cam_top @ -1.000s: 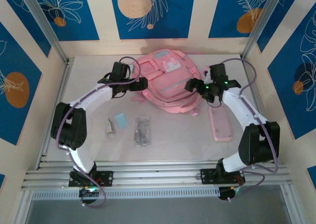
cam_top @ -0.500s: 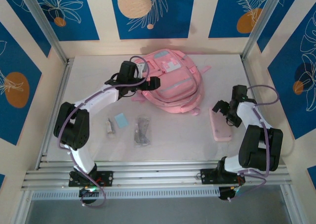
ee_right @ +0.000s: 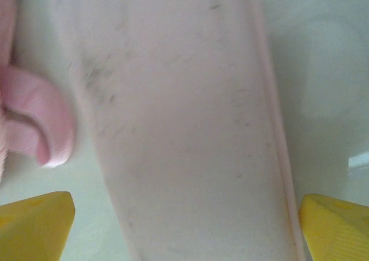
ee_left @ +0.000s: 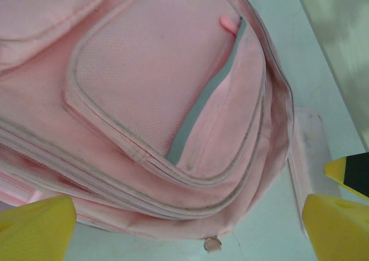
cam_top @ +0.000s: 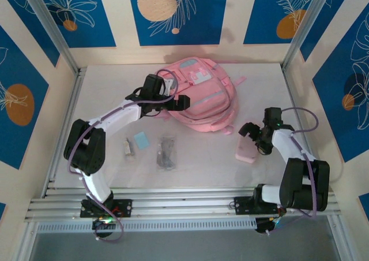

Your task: Pack books, pencil case, and school supplies into a backpack

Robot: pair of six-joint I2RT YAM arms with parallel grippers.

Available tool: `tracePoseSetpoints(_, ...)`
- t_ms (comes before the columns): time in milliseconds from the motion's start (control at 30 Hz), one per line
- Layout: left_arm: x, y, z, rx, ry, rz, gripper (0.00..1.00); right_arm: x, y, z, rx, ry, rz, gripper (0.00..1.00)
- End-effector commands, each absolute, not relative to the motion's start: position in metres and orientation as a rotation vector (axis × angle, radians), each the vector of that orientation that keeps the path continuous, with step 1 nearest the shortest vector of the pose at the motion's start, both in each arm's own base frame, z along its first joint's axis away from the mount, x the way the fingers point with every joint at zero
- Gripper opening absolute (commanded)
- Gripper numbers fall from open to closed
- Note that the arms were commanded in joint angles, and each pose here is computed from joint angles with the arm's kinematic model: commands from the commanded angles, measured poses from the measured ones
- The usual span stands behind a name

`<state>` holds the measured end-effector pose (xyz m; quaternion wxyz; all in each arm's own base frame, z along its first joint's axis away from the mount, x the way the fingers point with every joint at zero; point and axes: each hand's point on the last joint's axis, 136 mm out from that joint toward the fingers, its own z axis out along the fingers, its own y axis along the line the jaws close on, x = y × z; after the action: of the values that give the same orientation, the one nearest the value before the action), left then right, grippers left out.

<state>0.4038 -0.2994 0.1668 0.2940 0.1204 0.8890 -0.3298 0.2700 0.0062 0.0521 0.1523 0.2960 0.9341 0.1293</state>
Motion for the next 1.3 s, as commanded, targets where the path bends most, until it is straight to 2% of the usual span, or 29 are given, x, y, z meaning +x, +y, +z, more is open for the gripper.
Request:
tracePoseSetpoints(0,0.396,-0.304,0.164,0.364,2.381,-0.867,1.00,0.266,0.031,0.057,0.800,2.728,0.408,0.99)
tracePoseSetpoints(267,0.392,-0.303,0.167,0.386,2.370,-0.851,1.00,0.271,0.021,0.053,0.747,2.827,0.103,1.00)
tracePoseSetpoints(500,0.396,-0.294,0.159,0.402,2.393,-0.687,1.00,0.289,0.052,0.048,0.691,2.854,0.139,1.00)
tracePoseSetpoints(700,0.395,-0.295,0.161,0.498,2.375,-0.546,1.00,0.279,0.043,0.029,0.705,2.935,-0.066,1.00)
tracePoseSetpoints(1267,0.397,-0.304,0.172,0.517,2.354,-0.572,1.00,0.274,0.046,0.026,0.699,2.967,-0.068,0.99)
